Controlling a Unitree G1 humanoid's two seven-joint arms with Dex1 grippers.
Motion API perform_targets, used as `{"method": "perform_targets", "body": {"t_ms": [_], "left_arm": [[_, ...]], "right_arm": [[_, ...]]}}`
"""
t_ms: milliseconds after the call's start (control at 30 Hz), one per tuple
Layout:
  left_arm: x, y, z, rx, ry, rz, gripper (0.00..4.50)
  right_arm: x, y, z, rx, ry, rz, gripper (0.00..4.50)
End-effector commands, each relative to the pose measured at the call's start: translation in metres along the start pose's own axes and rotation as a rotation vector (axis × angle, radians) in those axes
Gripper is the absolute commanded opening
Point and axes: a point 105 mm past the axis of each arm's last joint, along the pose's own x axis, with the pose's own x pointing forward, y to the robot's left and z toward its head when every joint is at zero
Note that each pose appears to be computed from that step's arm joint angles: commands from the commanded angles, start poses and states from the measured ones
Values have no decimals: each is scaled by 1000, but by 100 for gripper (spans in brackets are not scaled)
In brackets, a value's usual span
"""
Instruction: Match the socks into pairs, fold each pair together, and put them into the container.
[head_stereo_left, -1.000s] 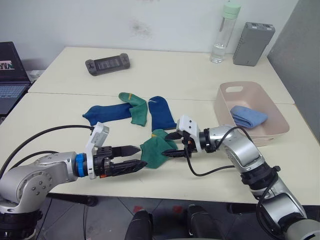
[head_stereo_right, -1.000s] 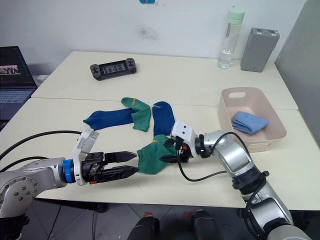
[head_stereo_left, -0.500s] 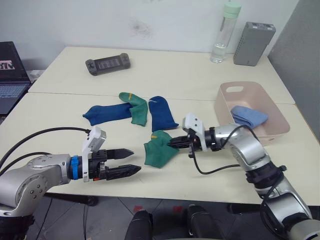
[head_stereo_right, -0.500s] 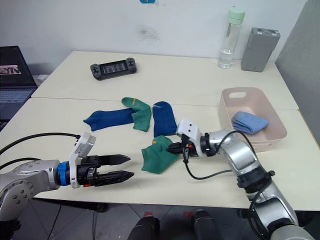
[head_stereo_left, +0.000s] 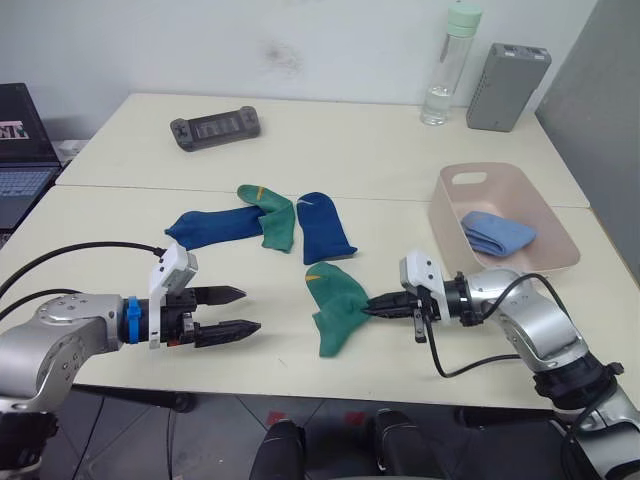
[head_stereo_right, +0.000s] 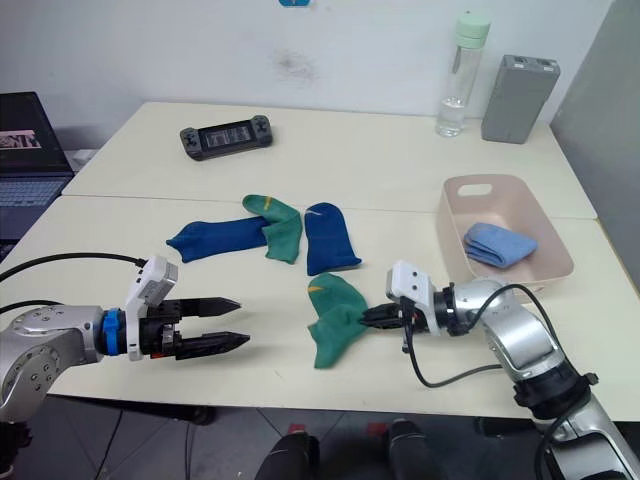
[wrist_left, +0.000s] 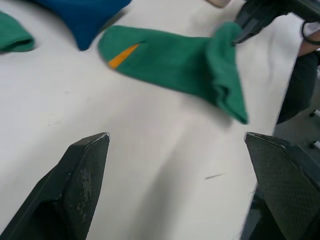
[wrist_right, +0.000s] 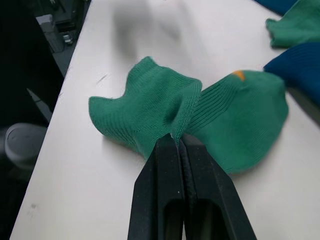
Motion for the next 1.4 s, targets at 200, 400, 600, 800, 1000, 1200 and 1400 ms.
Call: {"method": "perform_targets", "body": {"t_ms": [200,400,600,800,1000,1200,1400], "left_arm": [[48,4,28,162,-62,-77,450],[89,14,37,229,-61,-101,450],[130,22,41,302,-39,-126,450],[159,17,37,384,19,-203,363],[156,15,32,420,51,-232,167],[139,11,29,399,23,-198,1],[117,8,25,310,-48,-48,1]], "right_arm": [[-12,18,-6,-218,0,119,1],[-14,15,-6,-326,-11,132,1],[-16,16,-6,-415,-21,131,1],[-11,17,2,-413,-58,119,0],[-10,14,4,-413,-70,107,0],[-9,11,16,-403,-120,92,0],[-7,8,29,-315,-186,87,0]]}}
